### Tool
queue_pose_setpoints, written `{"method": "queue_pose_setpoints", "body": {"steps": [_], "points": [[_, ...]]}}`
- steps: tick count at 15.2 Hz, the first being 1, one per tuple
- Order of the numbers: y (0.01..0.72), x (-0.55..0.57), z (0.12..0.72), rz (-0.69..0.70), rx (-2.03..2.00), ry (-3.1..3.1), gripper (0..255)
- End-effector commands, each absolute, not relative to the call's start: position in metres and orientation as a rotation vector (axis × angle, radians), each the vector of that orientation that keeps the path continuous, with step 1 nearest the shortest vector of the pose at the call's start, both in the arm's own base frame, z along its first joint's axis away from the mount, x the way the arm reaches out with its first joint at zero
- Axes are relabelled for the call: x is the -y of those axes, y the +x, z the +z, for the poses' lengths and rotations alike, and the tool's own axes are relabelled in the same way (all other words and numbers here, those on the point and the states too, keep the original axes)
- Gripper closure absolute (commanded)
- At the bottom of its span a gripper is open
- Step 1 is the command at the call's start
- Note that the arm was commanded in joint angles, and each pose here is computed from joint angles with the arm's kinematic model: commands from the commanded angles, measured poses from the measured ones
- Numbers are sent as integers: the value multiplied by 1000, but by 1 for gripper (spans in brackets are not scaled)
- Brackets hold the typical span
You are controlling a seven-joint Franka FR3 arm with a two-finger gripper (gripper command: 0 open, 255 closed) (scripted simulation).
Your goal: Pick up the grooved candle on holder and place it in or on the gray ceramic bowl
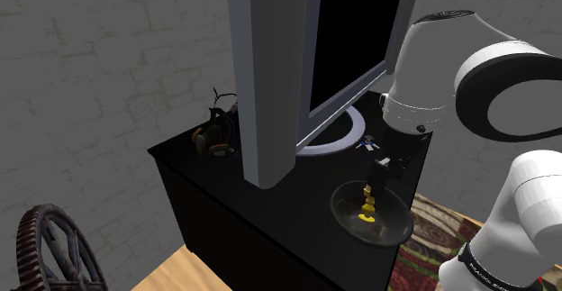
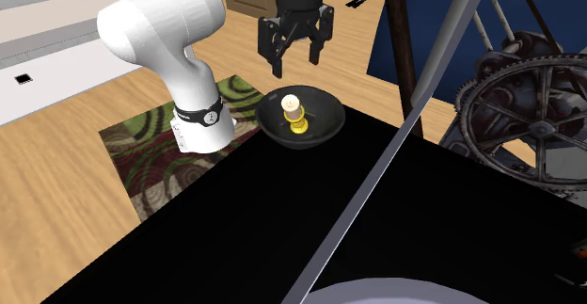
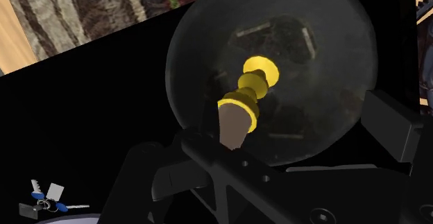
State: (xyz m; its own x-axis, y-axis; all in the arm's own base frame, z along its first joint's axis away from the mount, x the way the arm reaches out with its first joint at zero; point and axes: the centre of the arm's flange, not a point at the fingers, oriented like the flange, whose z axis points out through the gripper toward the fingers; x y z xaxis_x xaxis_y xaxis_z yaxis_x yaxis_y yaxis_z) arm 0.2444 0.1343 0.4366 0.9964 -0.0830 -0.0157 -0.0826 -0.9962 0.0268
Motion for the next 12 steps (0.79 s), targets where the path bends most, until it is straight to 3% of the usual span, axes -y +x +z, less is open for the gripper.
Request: {"method": "queue_pose_setpoints", "body": {"steps": [1,6,12], "points": [[244,-134,437,-26,129,3113,0],[245,-136,487,-26,129,3113,0],[245,-136,487,-26,129,3113,0]]}}
